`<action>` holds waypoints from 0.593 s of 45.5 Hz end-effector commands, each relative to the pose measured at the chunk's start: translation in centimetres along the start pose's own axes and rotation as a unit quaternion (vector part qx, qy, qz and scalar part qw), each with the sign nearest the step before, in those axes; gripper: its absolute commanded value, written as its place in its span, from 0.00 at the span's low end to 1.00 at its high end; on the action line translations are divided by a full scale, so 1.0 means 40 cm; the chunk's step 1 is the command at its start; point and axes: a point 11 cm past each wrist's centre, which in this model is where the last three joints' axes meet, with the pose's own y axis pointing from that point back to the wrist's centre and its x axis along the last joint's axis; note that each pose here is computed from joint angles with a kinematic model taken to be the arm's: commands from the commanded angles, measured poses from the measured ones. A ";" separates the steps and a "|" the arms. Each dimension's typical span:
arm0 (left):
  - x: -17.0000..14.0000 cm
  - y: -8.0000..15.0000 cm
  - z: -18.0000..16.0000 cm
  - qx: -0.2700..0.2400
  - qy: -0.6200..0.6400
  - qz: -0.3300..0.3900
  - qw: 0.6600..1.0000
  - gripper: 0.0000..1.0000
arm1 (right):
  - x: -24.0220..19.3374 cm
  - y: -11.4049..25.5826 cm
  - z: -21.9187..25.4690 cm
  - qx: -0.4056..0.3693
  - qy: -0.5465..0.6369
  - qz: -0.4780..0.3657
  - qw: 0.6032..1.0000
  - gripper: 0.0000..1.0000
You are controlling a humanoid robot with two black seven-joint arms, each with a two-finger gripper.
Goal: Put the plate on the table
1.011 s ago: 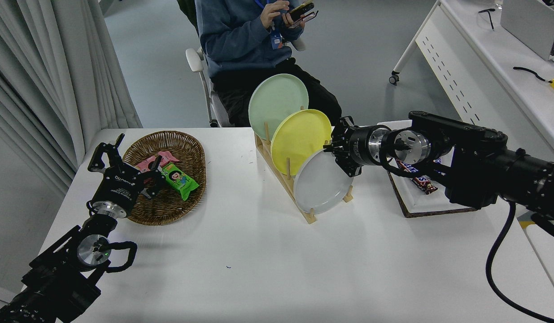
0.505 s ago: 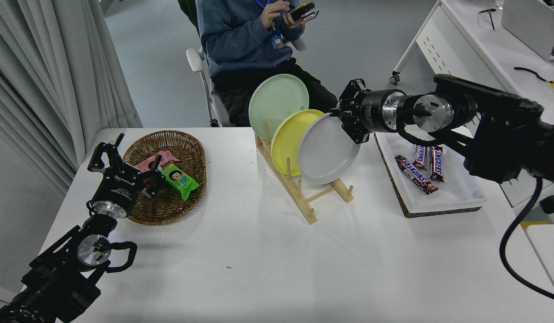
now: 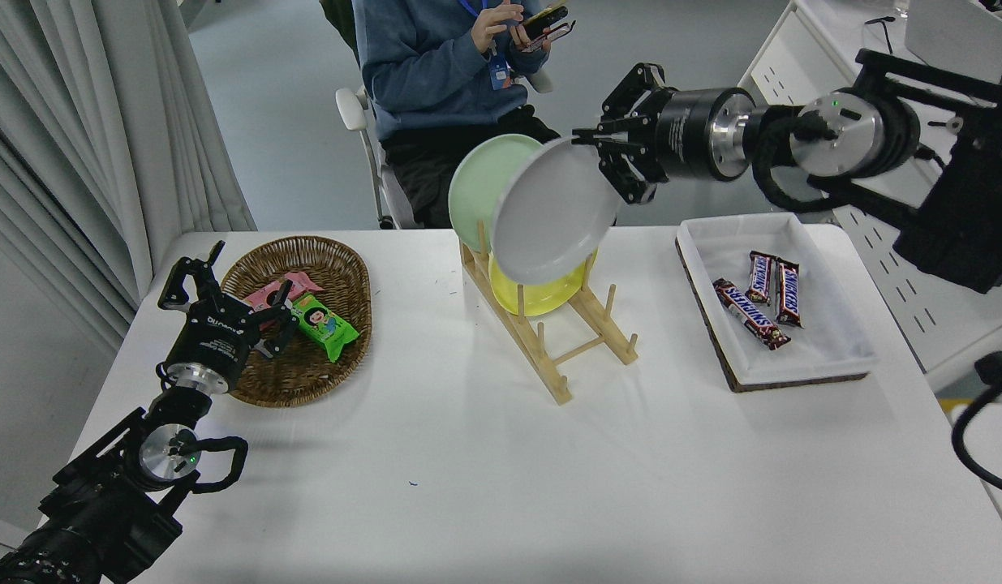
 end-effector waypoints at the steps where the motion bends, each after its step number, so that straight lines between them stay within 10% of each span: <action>1: 0.001 0.000 0.000 0.000 0.000 0.000 1.000 1.00 | -0.041 0.043 -0.059 0.003 -0.060 0.001 0.998 0.00; 27: 0.000 0.000 0.001 -0.001 0.000 0.000 1.000 1.00 | -0.007 -0.086 0.201 -0.147 -0.297 0.114 0.937 0.00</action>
